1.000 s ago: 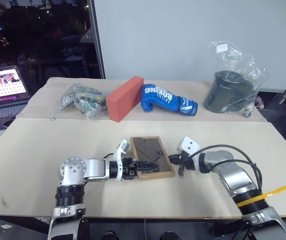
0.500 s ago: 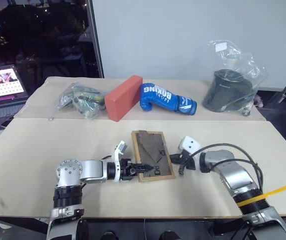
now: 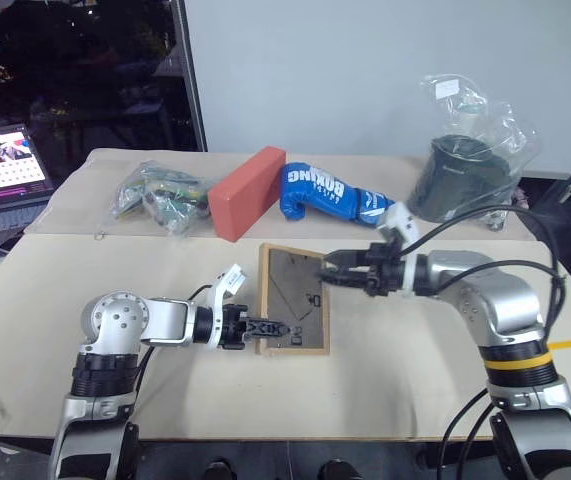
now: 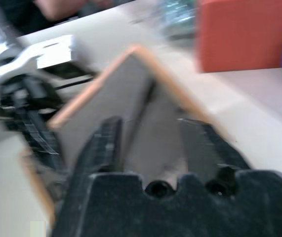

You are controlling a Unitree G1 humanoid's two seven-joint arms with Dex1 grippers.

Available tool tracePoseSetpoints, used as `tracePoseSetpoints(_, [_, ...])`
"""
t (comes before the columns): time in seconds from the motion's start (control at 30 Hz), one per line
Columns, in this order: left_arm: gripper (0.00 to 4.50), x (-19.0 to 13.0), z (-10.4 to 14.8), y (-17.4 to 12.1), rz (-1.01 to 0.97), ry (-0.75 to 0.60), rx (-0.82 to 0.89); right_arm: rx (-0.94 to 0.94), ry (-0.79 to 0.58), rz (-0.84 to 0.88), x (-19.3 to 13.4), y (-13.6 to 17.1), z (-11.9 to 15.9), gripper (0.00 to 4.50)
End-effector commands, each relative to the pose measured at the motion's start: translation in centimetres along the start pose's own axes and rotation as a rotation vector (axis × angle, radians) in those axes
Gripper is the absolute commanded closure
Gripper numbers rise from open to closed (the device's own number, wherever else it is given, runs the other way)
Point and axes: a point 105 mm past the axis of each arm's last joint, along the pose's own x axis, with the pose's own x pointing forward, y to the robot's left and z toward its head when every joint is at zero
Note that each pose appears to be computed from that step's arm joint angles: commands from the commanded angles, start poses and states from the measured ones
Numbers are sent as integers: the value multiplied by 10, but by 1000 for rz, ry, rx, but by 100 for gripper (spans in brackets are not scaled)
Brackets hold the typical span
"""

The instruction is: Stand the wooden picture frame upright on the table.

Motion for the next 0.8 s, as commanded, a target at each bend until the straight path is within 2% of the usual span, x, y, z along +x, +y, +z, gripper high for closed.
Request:
tracePoseSetpoints(0.03, [334, -3, 1, -16, -52, 0, 78, -50, 5, 43, 13, 9, 3, 46])
tracePoseSetpoints(0.07, [334, -3, 1, -16, -48, -3, 88, -48, 7, 65, 16, 12, 1, 4])
tracePoseSetpoints(0.2, [334, -3, 11, -14, -36, -43, 75, -88, -13, 160, 23, 29, 1, 4])
tracePoseSetpoints(0.33, [334, -6, 14, -10, -44, -58, 27, -121, -30, 293, 15, 55, 4, 4])
tracePoseSetpoints(0.43, [334, -11, 16, -4, -6, -65, 34, -142, -25, 319, 5, 61, 4, 4])
tracePoseSetpoints(0.6, [334, -33, 26, -13, -77, -80, 33, -223, -8, 278, -13, 59, 1, 4])
tracePoseSetpoints(0.8, [334, -51, 30, -28, -219, -59, 14, -274, 78, -12, -37, 15, -12, 4])
